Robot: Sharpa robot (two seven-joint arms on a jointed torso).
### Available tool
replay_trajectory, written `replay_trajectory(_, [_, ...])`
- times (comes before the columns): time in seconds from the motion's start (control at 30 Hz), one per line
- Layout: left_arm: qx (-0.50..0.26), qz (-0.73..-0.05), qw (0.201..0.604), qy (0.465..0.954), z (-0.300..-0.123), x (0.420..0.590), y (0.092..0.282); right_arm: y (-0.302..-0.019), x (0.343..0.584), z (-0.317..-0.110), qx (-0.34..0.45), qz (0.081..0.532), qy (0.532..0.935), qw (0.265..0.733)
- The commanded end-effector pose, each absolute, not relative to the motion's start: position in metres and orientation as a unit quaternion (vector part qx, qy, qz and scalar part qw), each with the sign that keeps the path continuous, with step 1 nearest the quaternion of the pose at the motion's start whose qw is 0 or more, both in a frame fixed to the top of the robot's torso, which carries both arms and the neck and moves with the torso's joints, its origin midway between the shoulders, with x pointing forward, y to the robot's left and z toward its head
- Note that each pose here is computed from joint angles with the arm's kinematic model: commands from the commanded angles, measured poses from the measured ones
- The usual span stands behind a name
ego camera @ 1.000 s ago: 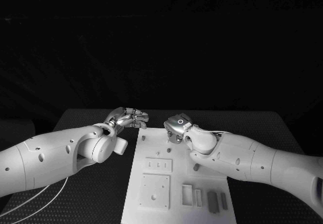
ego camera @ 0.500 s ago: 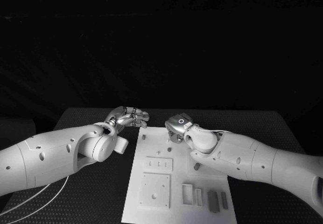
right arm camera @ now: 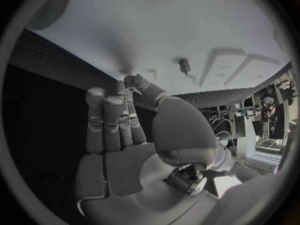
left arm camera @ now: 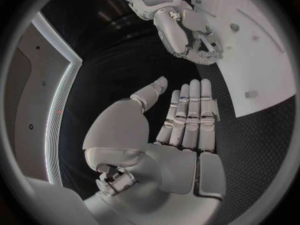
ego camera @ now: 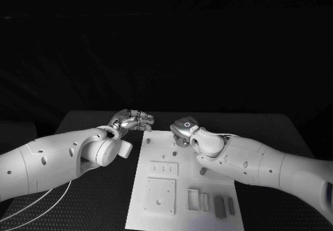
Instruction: Assemble the parts on the task board
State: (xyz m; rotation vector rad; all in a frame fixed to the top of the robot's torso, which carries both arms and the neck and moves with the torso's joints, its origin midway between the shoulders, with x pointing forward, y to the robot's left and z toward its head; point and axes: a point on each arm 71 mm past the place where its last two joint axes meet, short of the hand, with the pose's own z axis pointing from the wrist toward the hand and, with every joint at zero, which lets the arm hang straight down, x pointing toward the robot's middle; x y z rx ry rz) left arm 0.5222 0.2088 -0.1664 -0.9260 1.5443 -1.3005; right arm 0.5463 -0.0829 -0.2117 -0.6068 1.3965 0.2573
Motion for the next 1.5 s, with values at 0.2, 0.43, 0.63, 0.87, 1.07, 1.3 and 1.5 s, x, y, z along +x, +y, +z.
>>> replay_trajectory(0.2, [-0.369, -0.532, 0.443, 0.621, -0.165, 0.522, 0.207, -0.086, 0.549, -0.213, -0.265, 0.124, 0.637, 0.713])
replay_trajectory(0.43, [-0.369, -0.531, 0.444, 0.621, -0.165, 0.522, 0.208, -0.086, 0.548, -0.211, -0.263, 0.127, 0.634, 0.716])
replay_trajectory(0.63, [-0.370, -0.530, 0.445, 0.620, -0.165, 0.522, 0.210, -0.093, 0.543, -0.207, -0.254, 0.140, 0.625, 0.724])
replay_trajectory(0.87, [-0.372, -0.530, 0.470, 0.600, -0.161, 0.523, 0.220, -0.111, 0.538, -0.174, -0.211, 0.188, 0.610, 0.740])
replay_trajectory(1.07, [-0.370, -0.536, 0.468, 0.597, -0.161, 0.524, 0.226, -0.154, 0.539, -0.146, -0.165, 0.227, 0.628, 0.726])
replay_trajectory(1.3, [-0.371, -0.534, 0.473, 0.595, -0.161, 0.527, 0.231, -0.199, 0.541, -0.151, -0.141, 0.226, 0.679, 0.684])
replay_trajectory(1.5, [-0.371, -0.535, 0.470, 0.596, -0.161, 0.525, 0.231, -0.217, 0.544, -0.159, -0.154, 0.197, 0.707, 0.661])
